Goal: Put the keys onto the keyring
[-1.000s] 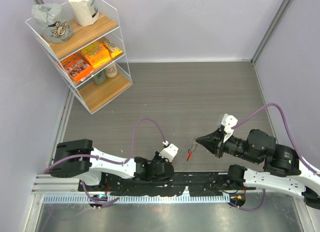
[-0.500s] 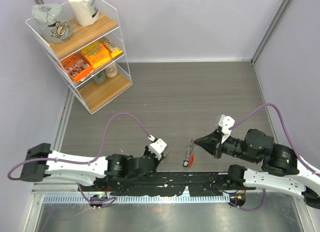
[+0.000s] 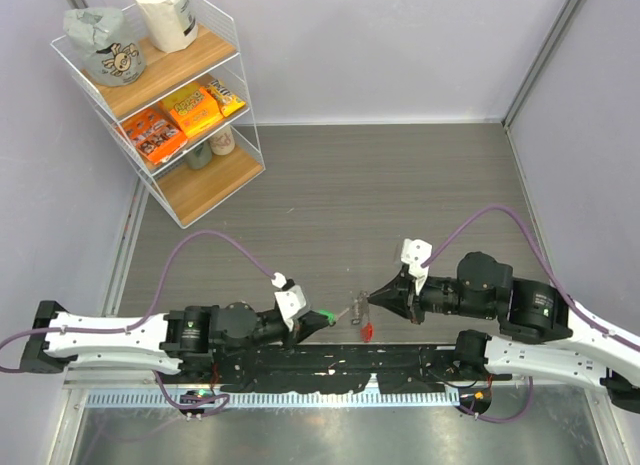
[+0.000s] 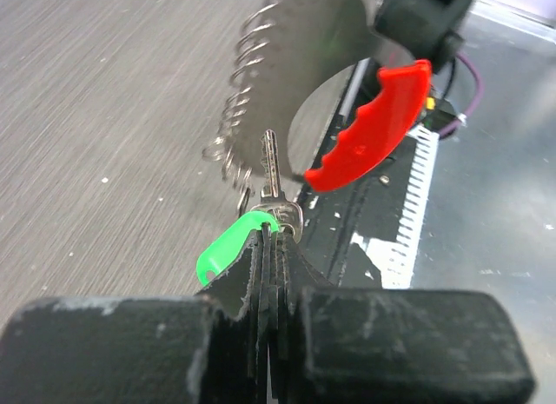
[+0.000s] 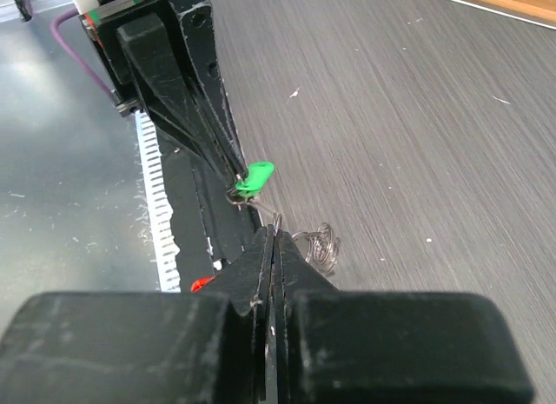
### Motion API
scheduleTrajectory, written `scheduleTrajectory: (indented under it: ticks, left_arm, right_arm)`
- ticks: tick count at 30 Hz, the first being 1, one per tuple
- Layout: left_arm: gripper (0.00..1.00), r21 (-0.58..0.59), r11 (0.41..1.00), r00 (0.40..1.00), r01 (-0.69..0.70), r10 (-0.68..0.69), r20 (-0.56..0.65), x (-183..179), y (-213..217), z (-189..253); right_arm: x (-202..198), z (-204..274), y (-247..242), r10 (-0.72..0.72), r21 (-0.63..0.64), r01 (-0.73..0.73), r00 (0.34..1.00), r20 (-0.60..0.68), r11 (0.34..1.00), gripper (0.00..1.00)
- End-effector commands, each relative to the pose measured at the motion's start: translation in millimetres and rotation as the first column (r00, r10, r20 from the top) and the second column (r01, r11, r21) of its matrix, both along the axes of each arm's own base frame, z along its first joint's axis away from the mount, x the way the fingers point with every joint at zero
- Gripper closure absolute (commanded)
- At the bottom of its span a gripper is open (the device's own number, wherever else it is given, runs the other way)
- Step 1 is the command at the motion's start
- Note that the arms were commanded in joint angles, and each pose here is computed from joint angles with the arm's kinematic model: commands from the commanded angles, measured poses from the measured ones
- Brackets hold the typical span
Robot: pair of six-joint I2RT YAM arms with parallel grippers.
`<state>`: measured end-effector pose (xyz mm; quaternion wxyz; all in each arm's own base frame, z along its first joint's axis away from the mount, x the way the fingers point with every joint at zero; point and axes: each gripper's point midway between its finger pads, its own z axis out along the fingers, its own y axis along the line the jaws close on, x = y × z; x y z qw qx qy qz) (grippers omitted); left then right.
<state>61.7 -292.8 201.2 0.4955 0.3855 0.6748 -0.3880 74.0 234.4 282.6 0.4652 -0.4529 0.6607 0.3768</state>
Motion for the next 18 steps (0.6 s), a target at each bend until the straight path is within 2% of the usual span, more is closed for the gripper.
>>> scheduleTrajectory:
  ticks: [1, 3, 5, 6, 8, 9, 10, 11, 12, 13, 14, 15, 16, 17, 18]
  left_arm:
    - [1.0, 0.021, 0.983, 0.981, 0.181, -0.182, 0.072, -23.7, -1.1, 18.7]
    - [1.0, 0.076, 0.997, 0.997, 0.017, -0.023, 0.076, 3.0, 11.2, 12.8]
    - [1.0, 0.115, 0.993, 0.997, -0.021, 0.012, 0.079, 8.8, 19.1, 13.3]
    - [1.0, 0.083, 0.996, 0.998, -0.029, 0.023, 0.066, 8.8, 20.8, 19.5]
    - [1.0, -0.009, 0.978, 0.977, -0.209, 0.21, 0.046, 34.7, 37.0, 21.0]
    - [1.0, -0.033, 0.971, 0.971, -0.236, 0.236, 0.022, 38.1, 37.9, 20.7]
    - [1.0, -0.02, 0.986, 0.986, -0.163, 0.163, 0.017, 27.3, 25.8, 20.9]
    - [1.0, 0.018, 0.994, 0.994, -0.106, 0.106, 0.013, 15.5, 14.0, 18.9]
    - [1.0, 0.109, 0.987, 0.991, -0.122, 0.115, 0.067, 12.2, 11.4, 8.6]
    - [1.0, 0.179, 0.953, 0.966, -0.244, 0.222, 0.135, 26.8, 24.5, -2.5]
    - [1.0, 0.192, 0.929, 0.945, -0.317, 0.291, 0.149, 40.6, 35.0, -10.8]
    - [1.0, 0.162, 0.933, 0.946, -0.322, 0.312, 0.086, 52.6, 39.7, -20.5]
    - [1.0, 0.037, 0.965, 0.965, -0.26, 0.261, -0.033, 55.1, 32.6, -10.8]
    - [1.0, -0.082, 0.982, 0.983, -0.172, 0.166, -0.08, 41.6, 22.3, 3.1]
    - [1.0, -0.096, 0.988, 0.99, -0.121, 0.114, -0.078, 28.2, 17.2, 11.4]
  right_arm:
    - [-7.5, 28.6, 13.6, 0.076, 0.079, -0.079, 0.996, 0.045, 0.994, 0.94]
    - [-7.2, 30.5, 15.0, 0.077, 0.079, -0.081, 0.996, 0.045, 0.994, 0.94]
    - [-5.8, 32.2, 15.2, 0.069, 0.082, -0.073, 0.997, 0.046, 0.994, 0.94]
    - [-5.6, 33.2, 14.4, 0.067, 0.083, -0.071, 0.997, 0.049, 0.994, 0.94]
    - [-2.8, 32.1, 13.5, 0.05, 0.081, -0.054, 0.997, 0.05, 0.995, 0.94]
    - [-3.0, 31.8, 12.8, 0.05, 0.081, -0.054, 0.997, 0.05, 0.995, 0.94]
    - [-3.4, 32.9, 12.9, 0.053, 0.085, -0.057, 0.997, 0.053, 0.995, 0.95]
    - [-3.5, 33.0, 13.6, 0.054, 0.089, -0.059, 0.997, 0.052, 0.994, 0.94]
    - [-3.1, 32.3, 13.7, 0.053, 0.085, -0.057, 0.997, 0.053, 0.995, 0.94]
    - [-1.5, 32.2, 13.0, 0.043, 0.083, -0.047, 0.998, 0.054, 0.995, 0.94]
    - [-0.7, 30.7, 12.2, 0.036, 0.078, -0.04, 0.998, 0.05, 0.996, 0.94]
    - [-0.3, 30.8, 11.2, 0.031, 0.083, -0.036, 0.998, 0.052, 0.996, 0.94]
    - [0.2, 30.3, 11.3, 0.028, 0.087, -0.032, 0.998, 0.052, 0.996, 0.94]
    - [0.7, 30.1, 11.9, 0.026, 0.092, -0.031, 0.998, 0.053, 0.995, 0.94]
    - [0.6, 28.3, 12.1, 0.025, 0.086, -0.029, 0.999, 0.047, 0.996, 0.94]
